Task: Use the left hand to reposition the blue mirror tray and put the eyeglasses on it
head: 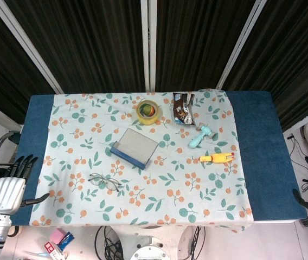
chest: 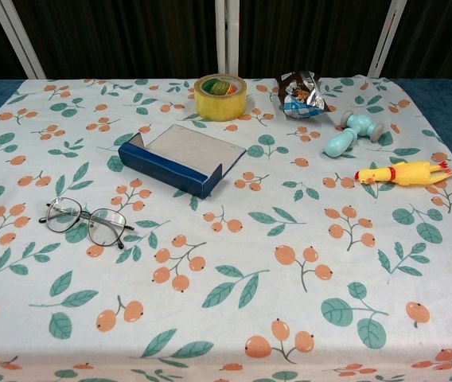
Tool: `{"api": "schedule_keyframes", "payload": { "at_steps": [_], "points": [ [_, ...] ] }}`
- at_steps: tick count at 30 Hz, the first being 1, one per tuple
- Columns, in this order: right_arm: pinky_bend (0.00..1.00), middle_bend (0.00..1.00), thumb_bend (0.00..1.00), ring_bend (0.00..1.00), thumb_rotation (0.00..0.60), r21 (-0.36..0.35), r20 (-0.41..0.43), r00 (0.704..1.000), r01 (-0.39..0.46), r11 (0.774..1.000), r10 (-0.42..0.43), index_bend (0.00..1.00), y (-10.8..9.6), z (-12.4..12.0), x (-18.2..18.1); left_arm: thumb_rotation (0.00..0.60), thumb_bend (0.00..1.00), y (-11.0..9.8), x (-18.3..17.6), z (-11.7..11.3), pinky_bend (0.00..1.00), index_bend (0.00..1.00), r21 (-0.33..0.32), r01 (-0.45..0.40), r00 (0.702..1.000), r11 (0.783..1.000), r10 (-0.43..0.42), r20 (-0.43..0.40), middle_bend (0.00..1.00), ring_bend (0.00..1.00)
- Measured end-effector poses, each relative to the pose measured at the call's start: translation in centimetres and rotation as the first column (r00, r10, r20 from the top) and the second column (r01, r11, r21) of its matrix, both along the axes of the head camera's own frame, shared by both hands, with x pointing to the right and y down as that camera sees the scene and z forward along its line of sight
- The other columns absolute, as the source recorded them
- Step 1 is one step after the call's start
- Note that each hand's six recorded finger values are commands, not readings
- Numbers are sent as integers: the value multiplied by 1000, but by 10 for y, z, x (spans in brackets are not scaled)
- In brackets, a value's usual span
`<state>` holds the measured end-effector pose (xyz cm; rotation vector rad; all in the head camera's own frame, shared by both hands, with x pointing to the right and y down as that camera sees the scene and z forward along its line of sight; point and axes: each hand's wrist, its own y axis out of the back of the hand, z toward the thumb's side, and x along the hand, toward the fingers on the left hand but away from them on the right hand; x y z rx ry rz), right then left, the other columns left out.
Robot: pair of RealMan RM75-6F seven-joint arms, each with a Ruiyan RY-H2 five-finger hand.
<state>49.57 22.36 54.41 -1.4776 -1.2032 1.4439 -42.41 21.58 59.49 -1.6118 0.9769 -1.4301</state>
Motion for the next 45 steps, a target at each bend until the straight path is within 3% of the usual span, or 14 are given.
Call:
{"api": "schedule_keyframes", "payload": {
  "at_steps": [9,17,30,41,45],
  "points": [
    [0,0,181,0,600,-4,-4,1000,7,1000,-7,0,-1,0,-5,427,61,0,6,2,178,55,-5,-18,1000,1000,18,-17,38,46],
    [0,0,181,0,600,6,-5,1000,-12,1000,12,0,-4,-4,-1,464,74,-12,31,8,178,52,-10,-95,994,995,95,-48,42,47],
    [0,0,182,0,600,3,-9,1000,-12,1000,12,0,-10,-5,4,475,94,-26,79,25,179,52,-28,-202,972,979,197,-130,44,47],
    [0,0,183,0,600,9,8,1000,-20,1000,20,0,-7,-6,9,506,102,-45,150,35,179,52,-34,-380,907,924,365,-211,55,47],
    [0,0,182,0,600,16,10,1000,-25,1000,25,0,-6,-10,11,520,187,-52,186,41,178,52,-33,-447,867,894,424,-261,66,47]
  ]
}}
